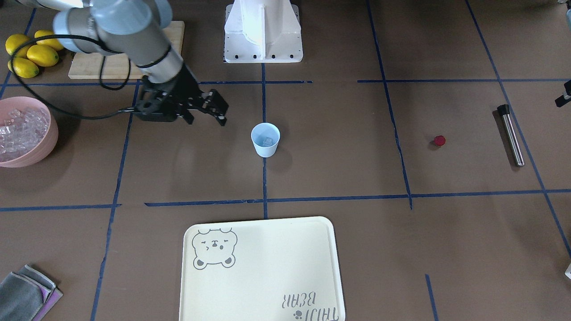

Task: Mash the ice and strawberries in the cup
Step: 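Move the right gripper back over the pink ice bowl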

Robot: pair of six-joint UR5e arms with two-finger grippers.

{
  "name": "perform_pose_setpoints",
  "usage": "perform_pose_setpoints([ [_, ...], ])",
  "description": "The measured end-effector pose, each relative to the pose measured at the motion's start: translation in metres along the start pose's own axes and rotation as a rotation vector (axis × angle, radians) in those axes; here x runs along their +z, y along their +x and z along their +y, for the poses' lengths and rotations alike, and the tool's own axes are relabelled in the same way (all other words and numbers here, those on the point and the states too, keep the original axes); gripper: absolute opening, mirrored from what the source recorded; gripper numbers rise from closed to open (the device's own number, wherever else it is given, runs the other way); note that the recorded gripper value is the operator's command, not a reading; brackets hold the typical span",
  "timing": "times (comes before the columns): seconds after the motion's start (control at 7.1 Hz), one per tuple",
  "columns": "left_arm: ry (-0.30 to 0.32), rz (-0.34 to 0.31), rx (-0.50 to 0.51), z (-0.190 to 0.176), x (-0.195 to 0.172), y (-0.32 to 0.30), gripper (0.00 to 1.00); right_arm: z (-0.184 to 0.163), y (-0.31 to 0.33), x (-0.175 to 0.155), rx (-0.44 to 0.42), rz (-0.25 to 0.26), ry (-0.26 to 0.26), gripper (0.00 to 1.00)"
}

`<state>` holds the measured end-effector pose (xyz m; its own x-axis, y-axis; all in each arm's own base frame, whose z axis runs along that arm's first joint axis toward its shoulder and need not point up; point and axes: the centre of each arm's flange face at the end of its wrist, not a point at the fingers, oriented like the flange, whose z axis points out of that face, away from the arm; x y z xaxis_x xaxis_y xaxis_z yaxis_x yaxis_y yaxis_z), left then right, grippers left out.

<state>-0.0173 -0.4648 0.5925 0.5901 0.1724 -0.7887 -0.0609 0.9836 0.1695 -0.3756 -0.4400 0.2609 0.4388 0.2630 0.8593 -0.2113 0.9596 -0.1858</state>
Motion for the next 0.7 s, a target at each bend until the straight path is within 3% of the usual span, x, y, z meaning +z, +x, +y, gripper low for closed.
perform_pose_setpoints([
  [0.42, -0.001, 0.000, -0.002, 0.000, 0.001, -0.001, 1.00, -0.020, 0.212, -0.074, -0.206, 0.143, -0.003, 1.00],
  [0.7, 0.000, 0.000, -0.001, 0.000, 0.000, 0.000, 1.00, -0.027, 0.320, -0.085, -0.317, 0.216, 0.007, 1.00],
])
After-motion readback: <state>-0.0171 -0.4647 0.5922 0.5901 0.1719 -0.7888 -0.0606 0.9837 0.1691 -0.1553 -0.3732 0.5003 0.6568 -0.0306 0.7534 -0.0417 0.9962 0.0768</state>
